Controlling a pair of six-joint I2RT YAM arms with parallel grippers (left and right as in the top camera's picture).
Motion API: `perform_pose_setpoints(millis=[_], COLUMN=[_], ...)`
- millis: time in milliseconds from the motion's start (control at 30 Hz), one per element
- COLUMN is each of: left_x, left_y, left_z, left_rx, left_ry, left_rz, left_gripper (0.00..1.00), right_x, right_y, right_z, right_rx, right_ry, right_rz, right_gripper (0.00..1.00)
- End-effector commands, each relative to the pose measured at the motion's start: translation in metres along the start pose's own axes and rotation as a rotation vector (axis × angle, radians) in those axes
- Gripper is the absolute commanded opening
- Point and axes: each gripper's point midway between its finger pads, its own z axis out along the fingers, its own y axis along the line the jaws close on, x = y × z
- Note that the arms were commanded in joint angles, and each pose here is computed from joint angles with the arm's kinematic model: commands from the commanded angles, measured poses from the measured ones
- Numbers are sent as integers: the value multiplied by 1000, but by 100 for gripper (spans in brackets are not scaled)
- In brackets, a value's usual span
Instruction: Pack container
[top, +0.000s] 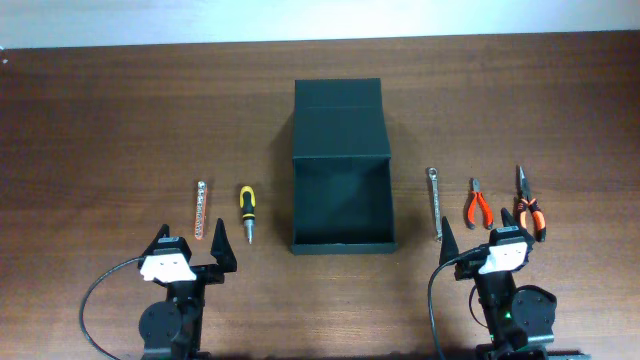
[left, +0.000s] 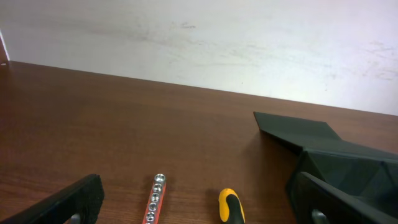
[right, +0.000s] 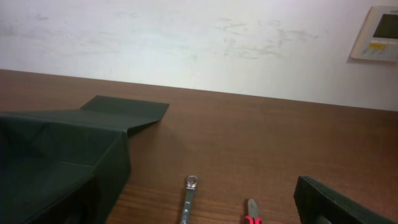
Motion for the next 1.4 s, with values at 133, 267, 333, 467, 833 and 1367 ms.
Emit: perform_pose_setpoints(millis=[133,267,333,467,833,1367], left_x=[3,3,3,3,3,3], left_y=[-2,-2,-2,-2,-2,-2], left_z=[0,0,0,0,0,0], left_rx=[10,10,10,10,10,10], left_ry=[8,8,8,8,8,8], left_rz=[17,17,17,17,17,17], left_gripper=[99,99,99,99,99,99], right_x=[2,2,2,2,2,-38], right_y=[0,0,0,0,0,11], right_z=[0,0,0,0,0,-5], right_rx=[-1,-1,-1,-1,-1,-72], right_ry=[3,3,2,3,3,-132], right_rz=[-6,-6,-6,-6,-6,28], right_gripper=[99,99,99,99,99,99])
